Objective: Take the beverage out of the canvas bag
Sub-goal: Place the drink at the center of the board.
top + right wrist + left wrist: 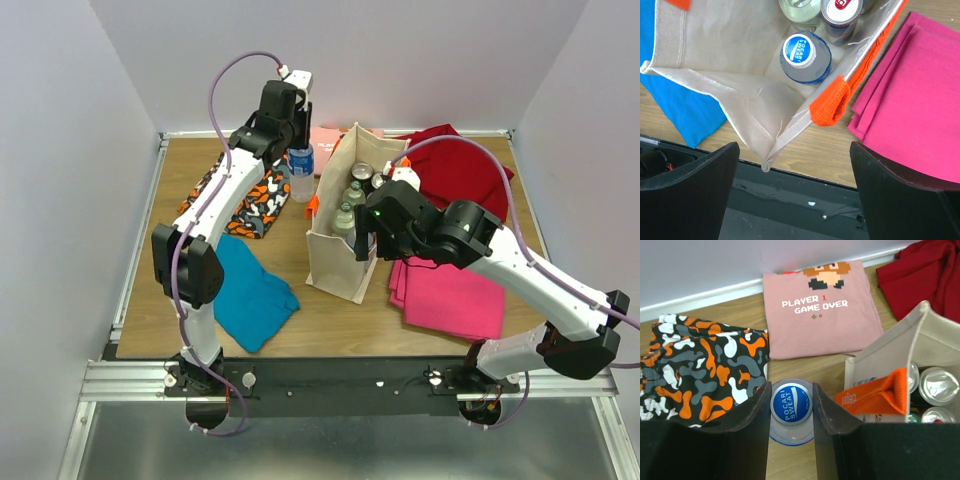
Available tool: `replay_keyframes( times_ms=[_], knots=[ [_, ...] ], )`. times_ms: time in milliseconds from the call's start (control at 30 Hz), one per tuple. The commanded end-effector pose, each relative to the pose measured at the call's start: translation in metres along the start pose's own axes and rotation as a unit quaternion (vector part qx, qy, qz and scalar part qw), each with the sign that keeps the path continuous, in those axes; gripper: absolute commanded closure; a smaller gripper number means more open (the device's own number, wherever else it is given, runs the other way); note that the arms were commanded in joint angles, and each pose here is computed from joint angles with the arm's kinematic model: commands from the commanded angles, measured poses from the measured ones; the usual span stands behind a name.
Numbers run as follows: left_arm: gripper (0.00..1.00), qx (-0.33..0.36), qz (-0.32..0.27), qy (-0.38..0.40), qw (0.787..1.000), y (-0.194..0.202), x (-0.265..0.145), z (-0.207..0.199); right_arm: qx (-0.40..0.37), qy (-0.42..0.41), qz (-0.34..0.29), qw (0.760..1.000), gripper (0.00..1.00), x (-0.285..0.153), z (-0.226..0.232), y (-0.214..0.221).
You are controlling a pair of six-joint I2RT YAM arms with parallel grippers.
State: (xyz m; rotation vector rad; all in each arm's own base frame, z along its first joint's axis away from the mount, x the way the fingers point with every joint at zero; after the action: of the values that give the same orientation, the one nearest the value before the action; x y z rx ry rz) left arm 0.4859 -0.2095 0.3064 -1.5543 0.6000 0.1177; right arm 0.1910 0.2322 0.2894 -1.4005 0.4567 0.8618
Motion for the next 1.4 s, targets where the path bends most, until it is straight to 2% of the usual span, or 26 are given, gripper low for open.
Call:
replay_keyframes(
  times_ms=[0,333,533,900,1000,1033,1067,1367],
  knots=[
    [1.00,-0.014,-0.071,0.023,0.997,-0.027,0.014,-0.004,0.000,0.022,0.001,1.000,0.00,-0.003,-0.004,-0.002],
    [1.00,-0.010,-0.071,0.012,0.997,-0.013,0.052,0.008,0.004,0.026,0.000,1.000,0.00,-0.002,-0.004,-0.002],
    [1.00,0.008,-0.076,-0.013,0.997,-0.007,0.060,0.018,0.009,0.028,0.001,1.000,0.00,-0.003,-0.008,0.002],
    [1.00,0.026,-0.044,-0.034,0.998,0.022,0.075,0.027,0.007,0.025,0.002,1.000,0.00,0.001,-0.007,0.004],
    [0.74,0.021,-0.042,-0.033,0.998,0.029,0.073,0.026,0.006,0.024,0.002,1.000,0.00,0.002,-0.006,0.004],
    [0.56,0.021,-0.043,-0.033,0.998,0.029,0.071,0.026,0.006,0.024,0.001,1.000,0.00,0.001,-0.006,0.004],
    [0.47,0.019,-0.041,-0.034,0.998,0.030,0.071,0.027,0.006,0.024,0.001,1.000,0.00,0.001,-0.006,0.004],
    [0.21,0.009,-0.035,-0.038,0.999,0.032,0.053,0.028,0.007,0.020,0.000,1.000,0.00,0.000,-0.007,0.005]
  ],
)
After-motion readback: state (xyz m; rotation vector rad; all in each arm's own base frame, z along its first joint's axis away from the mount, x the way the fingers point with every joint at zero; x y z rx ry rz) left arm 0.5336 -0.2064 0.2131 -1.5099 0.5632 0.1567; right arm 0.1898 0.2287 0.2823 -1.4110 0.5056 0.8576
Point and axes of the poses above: each gripper's point midway between its finger pads, its own x axis out along the fingers, its own z axis along the line the jaws close on, y = z × x, the point moved 2 cm from there along -x, back along the fingers, and after that the axes turned 1 degree about -x, right-handed, at the moved point
